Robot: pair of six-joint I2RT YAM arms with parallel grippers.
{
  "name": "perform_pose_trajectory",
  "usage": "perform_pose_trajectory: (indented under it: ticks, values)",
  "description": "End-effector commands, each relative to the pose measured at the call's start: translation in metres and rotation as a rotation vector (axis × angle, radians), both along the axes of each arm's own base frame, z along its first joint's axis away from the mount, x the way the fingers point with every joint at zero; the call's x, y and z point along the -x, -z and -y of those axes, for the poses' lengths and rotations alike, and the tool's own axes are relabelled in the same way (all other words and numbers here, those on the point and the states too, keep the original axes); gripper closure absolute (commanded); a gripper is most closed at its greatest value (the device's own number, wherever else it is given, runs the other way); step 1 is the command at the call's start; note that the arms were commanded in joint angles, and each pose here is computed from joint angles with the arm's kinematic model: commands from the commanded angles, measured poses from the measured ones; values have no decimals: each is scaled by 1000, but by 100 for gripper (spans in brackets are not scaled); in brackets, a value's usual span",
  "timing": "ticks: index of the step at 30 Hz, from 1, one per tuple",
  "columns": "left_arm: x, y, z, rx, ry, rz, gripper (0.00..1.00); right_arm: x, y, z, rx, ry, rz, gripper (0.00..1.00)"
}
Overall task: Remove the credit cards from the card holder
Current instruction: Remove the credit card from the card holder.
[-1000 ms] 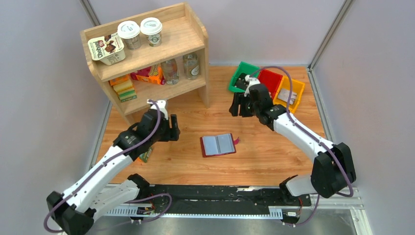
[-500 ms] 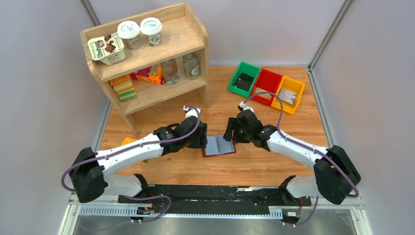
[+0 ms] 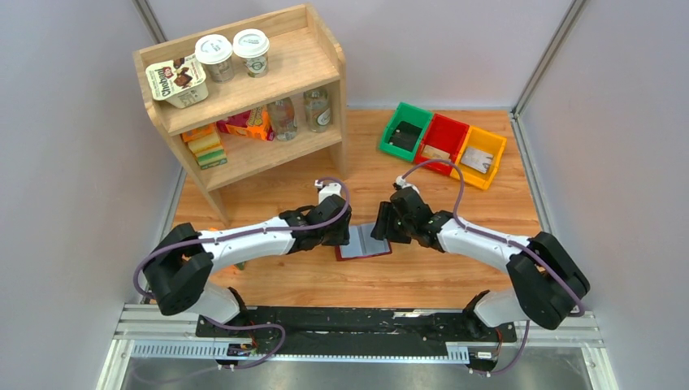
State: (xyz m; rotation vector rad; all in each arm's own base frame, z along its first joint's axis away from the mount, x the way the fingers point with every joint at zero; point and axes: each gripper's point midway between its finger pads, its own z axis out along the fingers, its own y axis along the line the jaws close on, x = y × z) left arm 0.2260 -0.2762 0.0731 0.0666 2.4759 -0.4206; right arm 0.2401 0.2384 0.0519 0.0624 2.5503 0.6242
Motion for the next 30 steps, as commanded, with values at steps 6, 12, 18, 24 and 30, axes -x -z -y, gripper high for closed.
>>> perform_pose_trajectory:
  ticks: [6,12,18,24,30]
  values:
    - [9,38,5,13,-17,-70,57,-2,10,-13,-20,-28,-28,47]
    - [17,59,-5,-22,-43,-116,62,2,12,-22,-53,-64,-57,48]
    - [23,69,-10,-31,-45,-136,67,3,-8,-32,-114,-96,-32,49]
    - [23,69,-11,-31,-44,-135,69,2,-32,-39,-155,-129,16,44]
    - [23,68,-9,-25,-39,-131,69,3,-50,-51,-190,-177,50,43]
